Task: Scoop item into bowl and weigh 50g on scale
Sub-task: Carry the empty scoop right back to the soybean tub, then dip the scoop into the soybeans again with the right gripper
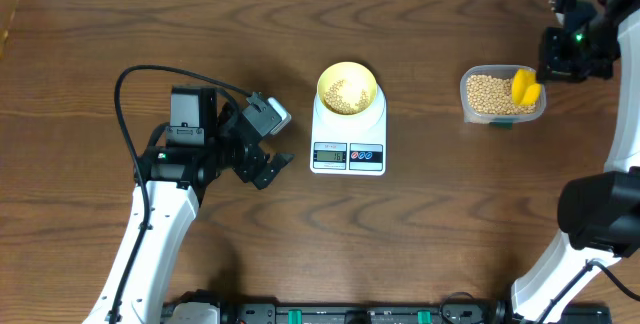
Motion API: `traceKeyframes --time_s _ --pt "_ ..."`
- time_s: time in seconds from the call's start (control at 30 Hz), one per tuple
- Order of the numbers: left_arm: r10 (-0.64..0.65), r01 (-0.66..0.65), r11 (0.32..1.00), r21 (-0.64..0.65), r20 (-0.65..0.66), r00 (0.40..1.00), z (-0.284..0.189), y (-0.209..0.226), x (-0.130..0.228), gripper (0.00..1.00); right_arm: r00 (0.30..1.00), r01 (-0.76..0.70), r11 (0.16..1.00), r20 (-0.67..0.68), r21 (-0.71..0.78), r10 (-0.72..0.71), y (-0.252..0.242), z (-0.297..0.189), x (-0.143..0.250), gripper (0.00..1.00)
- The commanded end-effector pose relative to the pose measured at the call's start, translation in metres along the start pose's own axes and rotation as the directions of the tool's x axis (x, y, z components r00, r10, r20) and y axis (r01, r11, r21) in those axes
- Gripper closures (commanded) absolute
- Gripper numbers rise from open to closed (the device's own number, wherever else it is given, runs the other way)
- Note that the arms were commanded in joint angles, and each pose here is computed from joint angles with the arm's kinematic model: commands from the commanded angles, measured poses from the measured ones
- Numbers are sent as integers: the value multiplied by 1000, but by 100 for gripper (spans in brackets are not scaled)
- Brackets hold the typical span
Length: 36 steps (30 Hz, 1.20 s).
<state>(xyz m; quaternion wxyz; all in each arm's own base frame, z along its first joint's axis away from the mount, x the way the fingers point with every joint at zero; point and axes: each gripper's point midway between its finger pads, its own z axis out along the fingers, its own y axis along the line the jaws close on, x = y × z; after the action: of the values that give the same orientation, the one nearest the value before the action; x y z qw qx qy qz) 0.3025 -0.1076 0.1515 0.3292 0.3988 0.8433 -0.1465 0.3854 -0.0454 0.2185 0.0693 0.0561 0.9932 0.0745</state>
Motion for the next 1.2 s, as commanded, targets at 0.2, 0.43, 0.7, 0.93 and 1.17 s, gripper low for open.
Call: traceKeyframes --time_s 0.2,0.43,0.7,0.93,1.17 --pt "13 -13 1000 -3 -8 1000 1 2 2 2 998 50 999 -39 -6 -50 -8 33 -1 99" --pt "13 -13 1000 -3 -8 1000 1 2 2 3 997 53 998 -52 -35 -55 -7 62 -1 99" --pt "13 -13 1000 -3 -8 1000 1 2 2 2 997 42 988 -51 -150 -50 8 90 1 99" --pt "13 -13 1000 -3 -8 1000 1 2 2 2 995 17 981 -97 -195 -36 12 113 15 99" --pt "13 -13 1000 -3 -8 1000 1 2 2 2 994 6 981 -106 -195 -27 9 119 18 99"
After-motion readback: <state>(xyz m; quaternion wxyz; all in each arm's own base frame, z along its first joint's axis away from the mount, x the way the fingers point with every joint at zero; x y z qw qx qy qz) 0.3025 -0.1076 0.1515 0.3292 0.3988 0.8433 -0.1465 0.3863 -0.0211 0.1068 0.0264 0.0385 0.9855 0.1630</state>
